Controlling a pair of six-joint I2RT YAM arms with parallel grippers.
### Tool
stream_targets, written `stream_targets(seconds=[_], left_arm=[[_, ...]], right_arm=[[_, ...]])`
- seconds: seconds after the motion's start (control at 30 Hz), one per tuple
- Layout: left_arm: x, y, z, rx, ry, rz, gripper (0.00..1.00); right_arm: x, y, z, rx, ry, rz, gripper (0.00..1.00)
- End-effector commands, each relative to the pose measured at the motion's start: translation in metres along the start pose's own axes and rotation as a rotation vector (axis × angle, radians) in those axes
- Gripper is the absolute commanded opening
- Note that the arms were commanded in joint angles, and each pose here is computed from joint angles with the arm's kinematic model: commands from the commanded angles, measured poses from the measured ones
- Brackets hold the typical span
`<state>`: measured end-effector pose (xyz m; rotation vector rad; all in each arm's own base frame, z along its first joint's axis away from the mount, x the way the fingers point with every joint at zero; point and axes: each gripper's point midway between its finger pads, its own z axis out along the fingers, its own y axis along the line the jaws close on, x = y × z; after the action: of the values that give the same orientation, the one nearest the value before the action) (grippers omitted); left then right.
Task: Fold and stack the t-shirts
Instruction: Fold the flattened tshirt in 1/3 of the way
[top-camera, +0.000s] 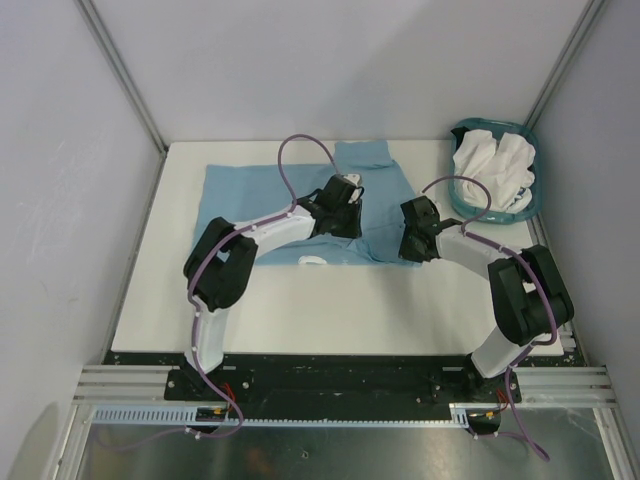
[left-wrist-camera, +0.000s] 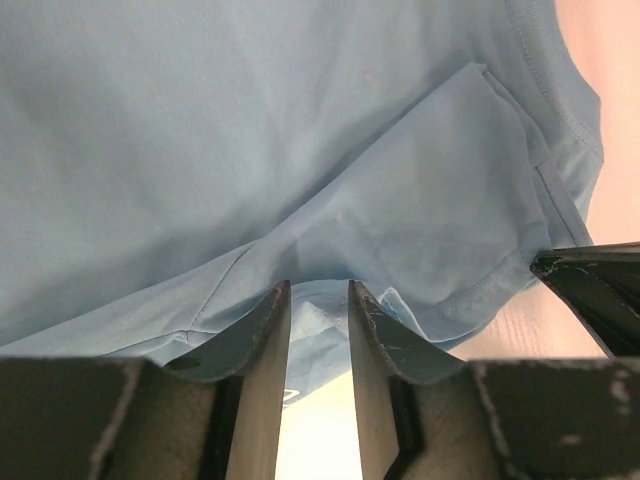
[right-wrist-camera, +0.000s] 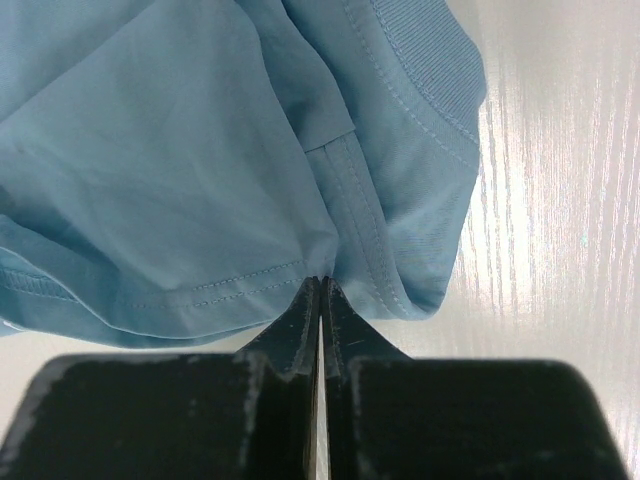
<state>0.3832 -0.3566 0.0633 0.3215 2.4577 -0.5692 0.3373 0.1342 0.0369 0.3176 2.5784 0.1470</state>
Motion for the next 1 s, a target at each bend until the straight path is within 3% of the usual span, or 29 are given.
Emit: stream_targets(seconds=[0.0, 0.97], left_arm=[[-0.023, -0.017, -0.025, 0.065, -0.063, 0.041, 0.35], [0.000, -0.027, -0.012, 0.118, 0.006, 0.119, 0.39]], right_arm=[[-0.009, 0.006, -0.007, -0.023, -0.039, 0.009, 0.00], [-0.010, 0.007, -0.007, -0.020, -0.036, 0.005, 0.00]])
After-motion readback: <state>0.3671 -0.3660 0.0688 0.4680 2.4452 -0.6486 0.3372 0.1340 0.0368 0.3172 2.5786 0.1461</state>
